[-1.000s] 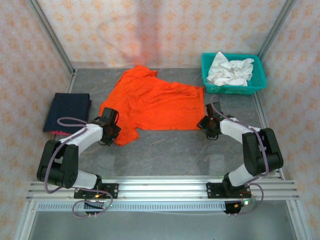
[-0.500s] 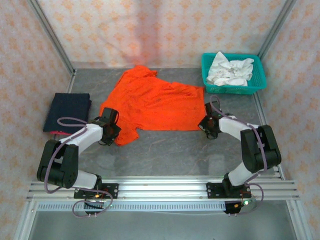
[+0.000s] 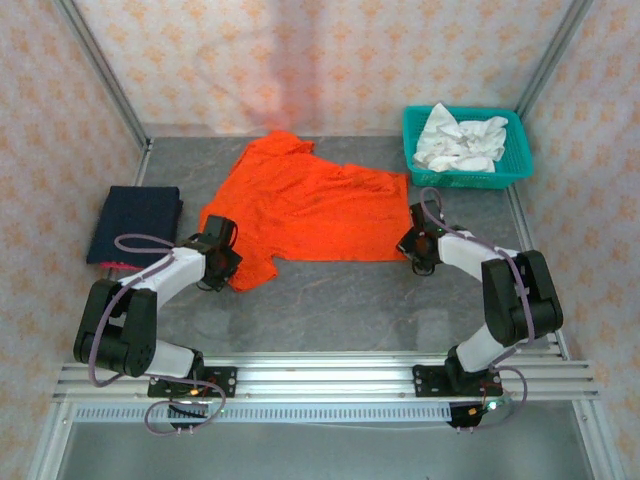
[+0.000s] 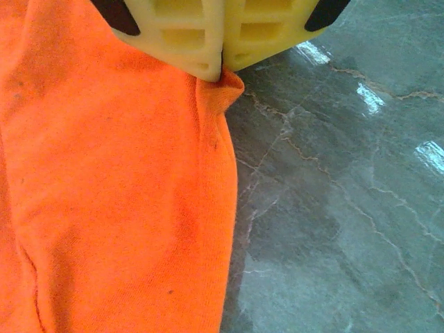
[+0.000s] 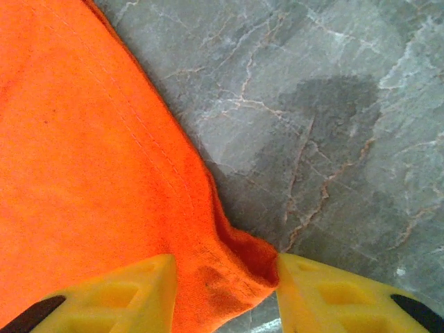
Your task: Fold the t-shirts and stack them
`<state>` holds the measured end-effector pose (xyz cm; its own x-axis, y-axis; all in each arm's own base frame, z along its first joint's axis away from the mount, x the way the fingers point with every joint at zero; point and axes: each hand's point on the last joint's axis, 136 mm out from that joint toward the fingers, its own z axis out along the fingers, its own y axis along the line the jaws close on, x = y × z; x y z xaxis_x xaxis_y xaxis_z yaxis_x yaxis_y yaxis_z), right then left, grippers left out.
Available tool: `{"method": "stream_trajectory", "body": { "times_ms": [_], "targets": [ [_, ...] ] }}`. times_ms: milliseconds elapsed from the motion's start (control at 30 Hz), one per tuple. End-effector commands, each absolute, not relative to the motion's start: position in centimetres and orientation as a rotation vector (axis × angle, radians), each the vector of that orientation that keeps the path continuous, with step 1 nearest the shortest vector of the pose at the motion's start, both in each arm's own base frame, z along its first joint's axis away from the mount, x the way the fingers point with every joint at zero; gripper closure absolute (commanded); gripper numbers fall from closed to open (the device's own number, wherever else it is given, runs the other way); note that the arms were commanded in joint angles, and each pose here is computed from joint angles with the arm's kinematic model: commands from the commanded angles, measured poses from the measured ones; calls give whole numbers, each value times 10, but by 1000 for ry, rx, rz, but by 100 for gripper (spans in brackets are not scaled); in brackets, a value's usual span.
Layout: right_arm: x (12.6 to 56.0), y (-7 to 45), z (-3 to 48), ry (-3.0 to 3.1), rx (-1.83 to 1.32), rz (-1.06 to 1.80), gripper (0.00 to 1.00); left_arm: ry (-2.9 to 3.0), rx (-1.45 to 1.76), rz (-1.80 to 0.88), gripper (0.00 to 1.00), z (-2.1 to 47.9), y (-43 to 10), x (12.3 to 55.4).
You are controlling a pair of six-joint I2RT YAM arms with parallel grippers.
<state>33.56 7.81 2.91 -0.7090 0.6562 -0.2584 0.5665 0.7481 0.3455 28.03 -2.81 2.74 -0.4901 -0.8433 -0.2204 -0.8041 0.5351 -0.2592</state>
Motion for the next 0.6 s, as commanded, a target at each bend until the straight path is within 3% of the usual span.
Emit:
{"method": "stream_trajectory", "body": {
  "times_ms": [0, 267, 567],
  "targets": [
    [344, 79, 39, 2534, 933, 379, 58, 2446, -1325, -156, 100, 36, -27, 286],
    [340, 81, 25, 2606, 924, 350, 58, 2448, -1323, -164, 100, 36, -28, 287],
    [338, 77, 24, 2644, 914, 297, 97, 2437, -1317, -165, 100, 38, -27, 287]
  ]
}}
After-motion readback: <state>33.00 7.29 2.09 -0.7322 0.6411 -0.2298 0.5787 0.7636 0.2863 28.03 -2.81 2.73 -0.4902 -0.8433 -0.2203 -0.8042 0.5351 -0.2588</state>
